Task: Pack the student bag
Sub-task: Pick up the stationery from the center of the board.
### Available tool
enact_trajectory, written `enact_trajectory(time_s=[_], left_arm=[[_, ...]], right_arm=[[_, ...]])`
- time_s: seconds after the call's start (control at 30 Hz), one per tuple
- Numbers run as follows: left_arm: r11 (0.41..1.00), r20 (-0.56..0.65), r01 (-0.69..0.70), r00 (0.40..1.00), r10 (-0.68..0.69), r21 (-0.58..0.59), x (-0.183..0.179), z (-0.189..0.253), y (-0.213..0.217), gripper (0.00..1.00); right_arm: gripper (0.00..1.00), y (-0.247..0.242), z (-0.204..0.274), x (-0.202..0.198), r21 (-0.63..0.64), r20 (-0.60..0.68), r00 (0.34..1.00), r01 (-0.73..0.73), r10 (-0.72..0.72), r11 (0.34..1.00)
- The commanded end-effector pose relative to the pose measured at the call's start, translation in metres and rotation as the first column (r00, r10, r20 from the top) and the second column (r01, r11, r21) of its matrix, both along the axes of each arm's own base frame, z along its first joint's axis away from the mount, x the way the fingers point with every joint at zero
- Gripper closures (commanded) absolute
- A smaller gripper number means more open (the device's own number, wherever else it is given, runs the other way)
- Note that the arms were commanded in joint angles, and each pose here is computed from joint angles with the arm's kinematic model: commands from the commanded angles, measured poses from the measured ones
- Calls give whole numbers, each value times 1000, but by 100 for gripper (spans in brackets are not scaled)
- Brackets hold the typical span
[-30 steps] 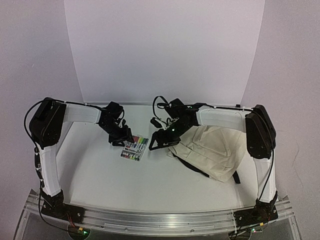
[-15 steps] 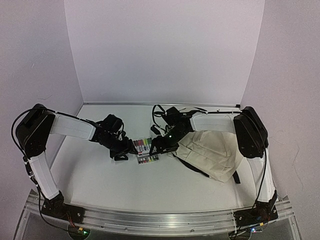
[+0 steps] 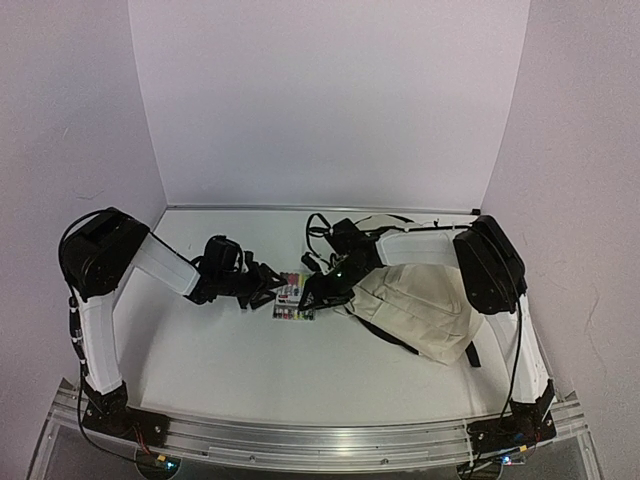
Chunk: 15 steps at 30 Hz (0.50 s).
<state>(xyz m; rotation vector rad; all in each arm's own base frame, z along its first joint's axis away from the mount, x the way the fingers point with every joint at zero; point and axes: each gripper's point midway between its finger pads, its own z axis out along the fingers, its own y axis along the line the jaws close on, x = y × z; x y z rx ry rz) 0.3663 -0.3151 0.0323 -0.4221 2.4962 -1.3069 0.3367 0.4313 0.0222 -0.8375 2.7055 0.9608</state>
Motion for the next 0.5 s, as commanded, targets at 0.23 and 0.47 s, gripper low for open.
enact_trajectory(time_s=[0.23, 0.47], left_arm=[[925, 123, 267, 963, -242, -270, -37, 37, -67, 55], [905, 65, 331, 943, -326, -269, -80, 47, -58, 59]], right_arm=[[45, 13, -38, -24, 63, -147, 987, -58, 67, 996], [44, -6, -38, -5, 33, -106, 994, -21, 25, 999]])
